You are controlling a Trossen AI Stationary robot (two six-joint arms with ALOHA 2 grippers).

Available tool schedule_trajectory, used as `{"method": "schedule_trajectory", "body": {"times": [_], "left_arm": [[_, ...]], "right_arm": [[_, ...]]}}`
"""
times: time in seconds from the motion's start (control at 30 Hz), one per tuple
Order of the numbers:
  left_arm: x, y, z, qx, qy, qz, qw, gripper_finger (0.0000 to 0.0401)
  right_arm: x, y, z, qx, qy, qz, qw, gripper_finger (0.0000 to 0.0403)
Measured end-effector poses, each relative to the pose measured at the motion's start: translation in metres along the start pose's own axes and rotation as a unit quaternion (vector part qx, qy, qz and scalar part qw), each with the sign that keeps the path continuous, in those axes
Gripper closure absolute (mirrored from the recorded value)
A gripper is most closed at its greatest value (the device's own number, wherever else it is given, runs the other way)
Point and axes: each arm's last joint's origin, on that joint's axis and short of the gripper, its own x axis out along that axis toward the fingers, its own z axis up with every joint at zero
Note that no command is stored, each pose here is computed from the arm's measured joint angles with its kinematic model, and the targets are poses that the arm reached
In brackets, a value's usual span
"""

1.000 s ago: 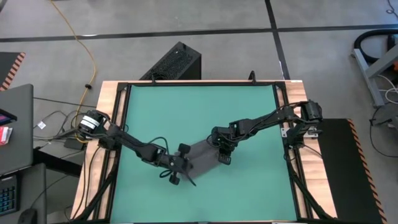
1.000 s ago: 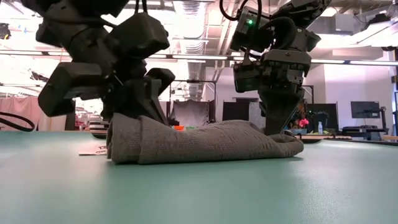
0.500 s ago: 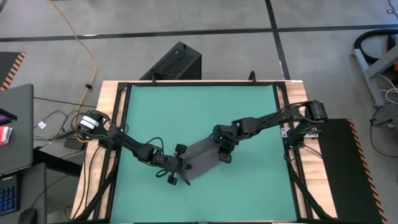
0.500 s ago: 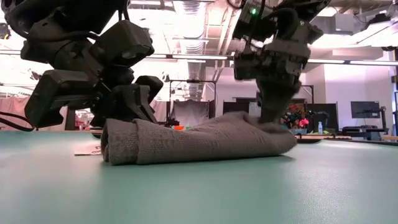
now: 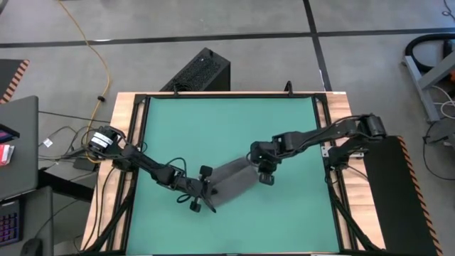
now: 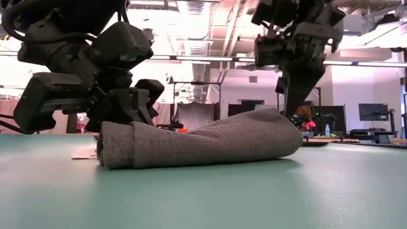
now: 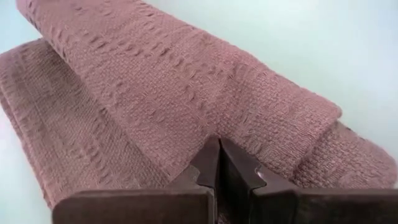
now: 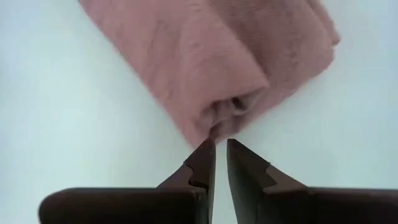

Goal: Roll towel
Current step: Roll the gray towel

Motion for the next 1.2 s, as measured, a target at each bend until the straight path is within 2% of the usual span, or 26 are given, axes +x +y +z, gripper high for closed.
{"method": "schedule_trajectory", "body": {"times": [0.1, 0.2, 0.37, 0.47, 0.57, 0.7, 0.8, 0.87, 1.07, 1.2], "left_arm": [[0.0, 0.0, 0.0, 0.005, 0.0, -0.001, 1.0, 0.0401], [0.0, 0.0, 0.0, 0.011, 0.0, -0.003, 1.0, 0.0401], [0.0, 0.0, 0.0, 0.015, 0.001, -0.007, 1.0, 0.0401], [0.0, 0.0, 0.0, 0.034, 0.002, -0.007, 0.999, 0.0401], [0.0, 0.0, -0.001, 0.058, 0.003, -0.008, 0.998, 0.0401], [0.0, -0.001, -0.002, 0.084, 0.009, -0.016, 0.996, 0.0401], [0.0, -0.002, -0.005, 0.108, 0.022, -0.043, 0.993, 0.0401], [-0.001, -0.003, -0.007, 0.116, 0.032, -0.055, 0.991, 0.0401], [-0.001, -0.003, -0.008, 0.154, 0.042, -0.057, 0.986, 0.0401], [0.0, 0.0, -0.008, 0.191, 0.042, -0.057, 0.979, 0.0401]], "right_arm": [[0.008, -0.002, -0.003, -0.013, 0.024, -0.029, 0.999, 0.0337], [0.006, -0.005, -0.002, -0.022, 0.011, -0.076, 0.997, 0.0336], [-0.029, 0.008, 0.005, -0.055, -0.078, -0.111, 0.989, 0.0336], [-0.035, 0.016, 0.011, -0.079, -0.139, -0.107, 0.981, 0.0341], [-0.02, 0.018, 0.017, -0.121, -0.145, -0.098, 0.977, 0.0352], [0.006, 0.01, 0.023, -0.166, -0.121, -0.115, 0.972, 0.0375], [0.021, 0.001, 0.028, -0.178, -0.109, -0.089, 0.974, 0.039], [0.029, -0.003, 0.03, -0.18, -0.103, -0.069, 0.976, 0.0394], [0.053, -0.009, 0.027, -0.154, -0.062, -0.06, 0.984, 0.0385], [0.068, -0.009, 0.02, -0.127, -0.03, -0.089, 0.987, 0.0387]]}}
